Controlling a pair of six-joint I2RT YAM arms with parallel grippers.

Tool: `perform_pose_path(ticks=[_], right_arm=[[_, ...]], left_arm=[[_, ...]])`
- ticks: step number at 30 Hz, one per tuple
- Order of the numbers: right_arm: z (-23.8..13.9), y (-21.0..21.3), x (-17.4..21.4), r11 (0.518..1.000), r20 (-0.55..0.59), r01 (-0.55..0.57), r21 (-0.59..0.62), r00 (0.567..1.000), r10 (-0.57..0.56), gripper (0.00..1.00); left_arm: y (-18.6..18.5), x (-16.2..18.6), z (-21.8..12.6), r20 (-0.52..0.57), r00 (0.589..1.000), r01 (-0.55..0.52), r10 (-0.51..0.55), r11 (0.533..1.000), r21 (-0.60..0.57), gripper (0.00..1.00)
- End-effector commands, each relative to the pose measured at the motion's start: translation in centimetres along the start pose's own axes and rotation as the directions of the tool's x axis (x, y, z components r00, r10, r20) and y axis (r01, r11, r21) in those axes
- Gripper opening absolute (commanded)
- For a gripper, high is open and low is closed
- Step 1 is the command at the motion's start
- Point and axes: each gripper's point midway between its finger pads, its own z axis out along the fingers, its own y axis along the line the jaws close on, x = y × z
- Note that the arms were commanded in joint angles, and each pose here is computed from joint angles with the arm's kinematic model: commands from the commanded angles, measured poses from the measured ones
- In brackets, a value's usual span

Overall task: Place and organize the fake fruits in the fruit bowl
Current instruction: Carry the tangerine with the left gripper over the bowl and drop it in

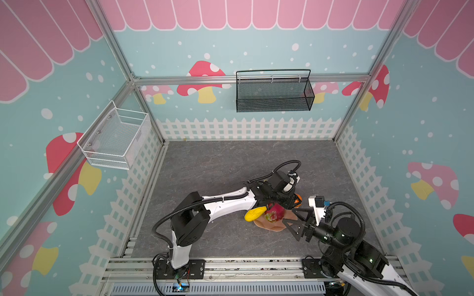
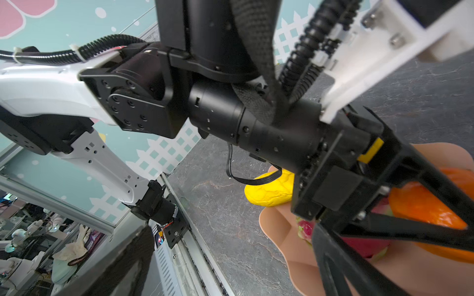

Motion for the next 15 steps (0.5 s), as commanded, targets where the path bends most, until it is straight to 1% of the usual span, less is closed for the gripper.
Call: perform_pose_path(ticks=[1,5,11,15], right_arm=[[-0.7,0.3,0.6,1.0,-0.009,0.011,-0.025,1.0,-0.011,0.99],[-1.0,1.0,1.1,0.997,-0.011,0.016,-0.075,1.0,-0.017,0.99],[-0.6,0.6,1.7,0.998,-0.04,0.004,-0.064,0.999,-0.007,1.0],[-0.6,0.6,1.7,0.998,-0.039,0.006,-0.063,0.999,-0.009,1.0]], left_arm=[[-1.2,0.2,0.6,-0.033,0.999,-0.037,0.037,0.999,0.021,0.48],[-0.7,1.5,1.4,-0.085,0.995,-0.043,0.042,0.999,-0.004,0.49],[-0.5,2.9,1.9,-0.122,0.992,-0.046,0.044,0.999,-0.013,0.52],[-0.3,3.5,2.0,-0.141,0.989,-0.05,0.046,0.998,-0.025,0.54]])
